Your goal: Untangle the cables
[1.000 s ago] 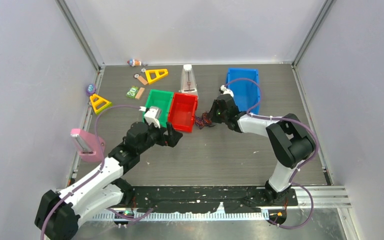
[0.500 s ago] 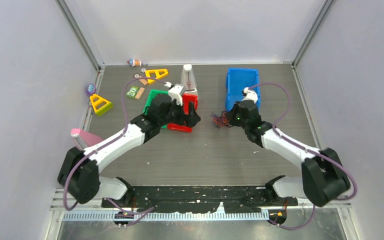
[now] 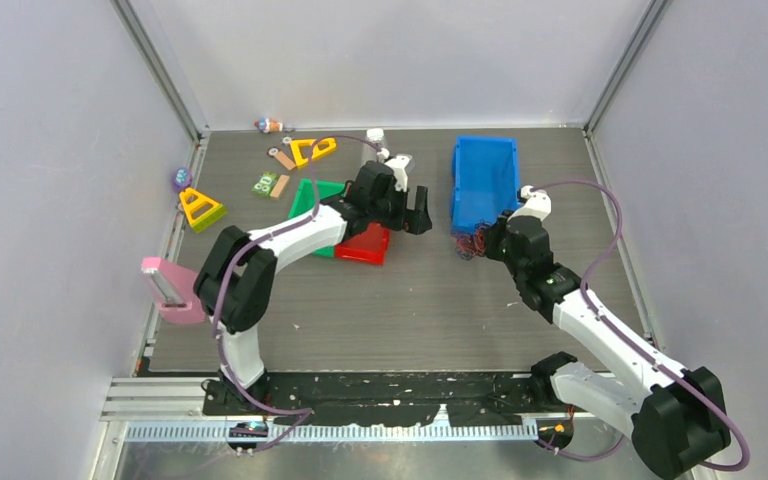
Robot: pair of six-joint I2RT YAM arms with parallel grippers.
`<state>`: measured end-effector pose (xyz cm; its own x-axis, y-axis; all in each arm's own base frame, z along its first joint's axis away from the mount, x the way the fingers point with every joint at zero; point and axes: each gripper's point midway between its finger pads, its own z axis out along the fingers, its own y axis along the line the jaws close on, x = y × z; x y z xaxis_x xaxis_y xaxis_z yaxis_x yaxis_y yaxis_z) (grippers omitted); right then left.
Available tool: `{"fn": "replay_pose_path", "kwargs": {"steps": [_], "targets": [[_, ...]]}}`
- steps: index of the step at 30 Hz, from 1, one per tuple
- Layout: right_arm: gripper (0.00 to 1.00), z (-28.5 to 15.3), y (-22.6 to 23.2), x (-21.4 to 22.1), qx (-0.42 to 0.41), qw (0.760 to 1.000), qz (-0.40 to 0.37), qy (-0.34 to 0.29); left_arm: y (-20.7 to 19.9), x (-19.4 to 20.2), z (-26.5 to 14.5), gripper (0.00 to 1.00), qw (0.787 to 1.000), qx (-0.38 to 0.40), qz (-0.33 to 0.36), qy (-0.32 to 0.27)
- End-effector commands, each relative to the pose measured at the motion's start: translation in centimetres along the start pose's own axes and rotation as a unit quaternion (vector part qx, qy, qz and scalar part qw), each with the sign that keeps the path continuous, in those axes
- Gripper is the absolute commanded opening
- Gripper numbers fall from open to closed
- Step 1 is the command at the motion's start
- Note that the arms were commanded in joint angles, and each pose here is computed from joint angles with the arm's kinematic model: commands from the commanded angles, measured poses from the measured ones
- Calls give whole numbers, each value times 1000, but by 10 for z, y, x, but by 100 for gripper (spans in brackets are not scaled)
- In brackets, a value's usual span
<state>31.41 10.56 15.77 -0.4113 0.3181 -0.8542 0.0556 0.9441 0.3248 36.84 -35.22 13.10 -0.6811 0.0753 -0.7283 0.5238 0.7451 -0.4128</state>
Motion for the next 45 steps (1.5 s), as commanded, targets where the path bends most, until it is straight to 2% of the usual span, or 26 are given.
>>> {"fn": "replay_pose_path", "kwargs": {"steps": [1,7,11,14,17,21,25,30,37,41,45], "targets": [[5,-6,-7,-15,15,999,-3,-29,32,-5,12,91,998,-66,-19,11],[6,-8,-10,-12,17,999,-6,-28,95,-22,8,93,986,-165,-38,-5],[5,-6,-9,-3,10,1000,-7,-14,127,-43,4,94,980,-189,-60,-22],[5,-4,-7,3,4,1000,-9,-4,140,-52,3,94,978,-196,-64,-13],[5,-3,5,5,-30,999,-19,3,111,-62,-3,93,989,-142,-39,-27],[6,-1,40,11,-122,992,-32,26,66,-68,-32,93,993,-98,0,-66],[5,6,70,20,-186,980,-36,63,41,-51,-58,93,995,-63,7,-75],[5,-2,109,21,-279,957,-38,68,18,-13,-81,89,996,6,24,-85],[5,-9,124,34,-323,942,-11,92,-1,50,-89,88,990,109,48,-81],[6,-14,131,40,-343,934,2,97,-27,64,-83,89,980,182,41,-73],[5,-16,136,47,-349,931,7,103,-39,72,-74,91,974,211,31,-69]]}}
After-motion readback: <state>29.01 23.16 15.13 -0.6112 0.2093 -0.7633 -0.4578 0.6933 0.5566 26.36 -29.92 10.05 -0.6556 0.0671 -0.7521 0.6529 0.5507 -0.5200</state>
